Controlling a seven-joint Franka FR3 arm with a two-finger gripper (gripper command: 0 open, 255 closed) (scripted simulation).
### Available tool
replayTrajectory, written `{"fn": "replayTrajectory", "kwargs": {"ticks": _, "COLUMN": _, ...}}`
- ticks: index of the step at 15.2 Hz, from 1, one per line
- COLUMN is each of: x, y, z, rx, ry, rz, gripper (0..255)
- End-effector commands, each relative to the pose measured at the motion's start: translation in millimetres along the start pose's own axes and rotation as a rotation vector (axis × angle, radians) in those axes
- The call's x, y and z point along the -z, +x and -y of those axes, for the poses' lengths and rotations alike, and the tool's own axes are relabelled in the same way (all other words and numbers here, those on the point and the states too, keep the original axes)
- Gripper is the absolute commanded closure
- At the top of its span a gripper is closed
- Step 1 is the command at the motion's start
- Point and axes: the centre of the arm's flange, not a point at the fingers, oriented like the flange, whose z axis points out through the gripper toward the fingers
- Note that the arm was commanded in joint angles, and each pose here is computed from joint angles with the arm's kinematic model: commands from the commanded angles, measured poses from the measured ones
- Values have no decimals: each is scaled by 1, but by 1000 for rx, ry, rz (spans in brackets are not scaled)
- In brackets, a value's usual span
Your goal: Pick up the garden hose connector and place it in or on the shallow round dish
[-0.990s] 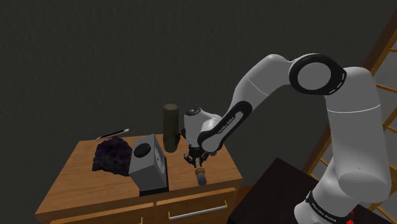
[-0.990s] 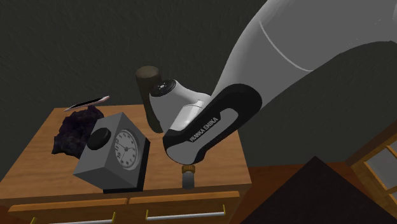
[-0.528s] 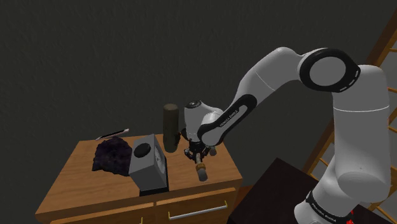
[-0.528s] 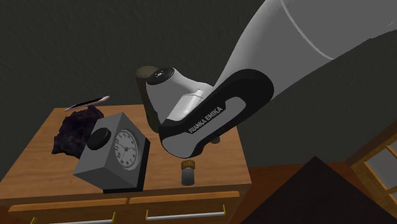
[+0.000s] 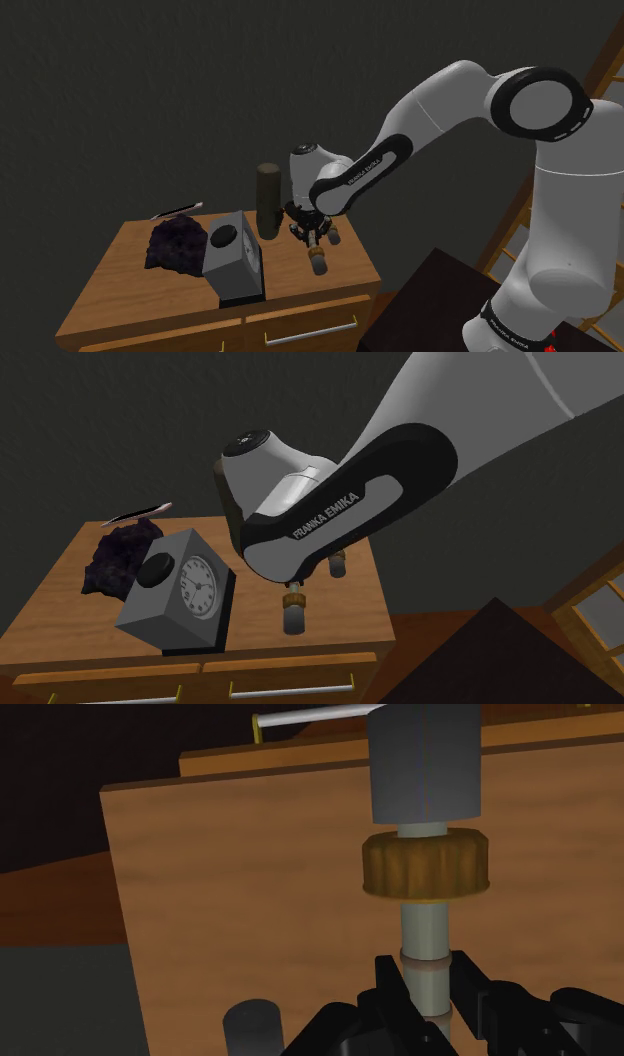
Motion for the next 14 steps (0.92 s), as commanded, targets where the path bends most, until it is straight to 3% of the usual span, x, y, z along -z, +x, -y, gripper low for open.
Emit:
{"fn": "replayTrajectory", "kwargs": {"ticks": 1, "x": 9, "y": 0, "z": -2, "rx": 0, "ry": 0, "rz": 0, "gripper": 255}}
{"fn": "replayTrajectory", "kwargs": {"ticks": 14, "x": 77, "y": 0, "z": -12, "rx": 0, "ry": 0, "rz": 0, "gripper": 255}}
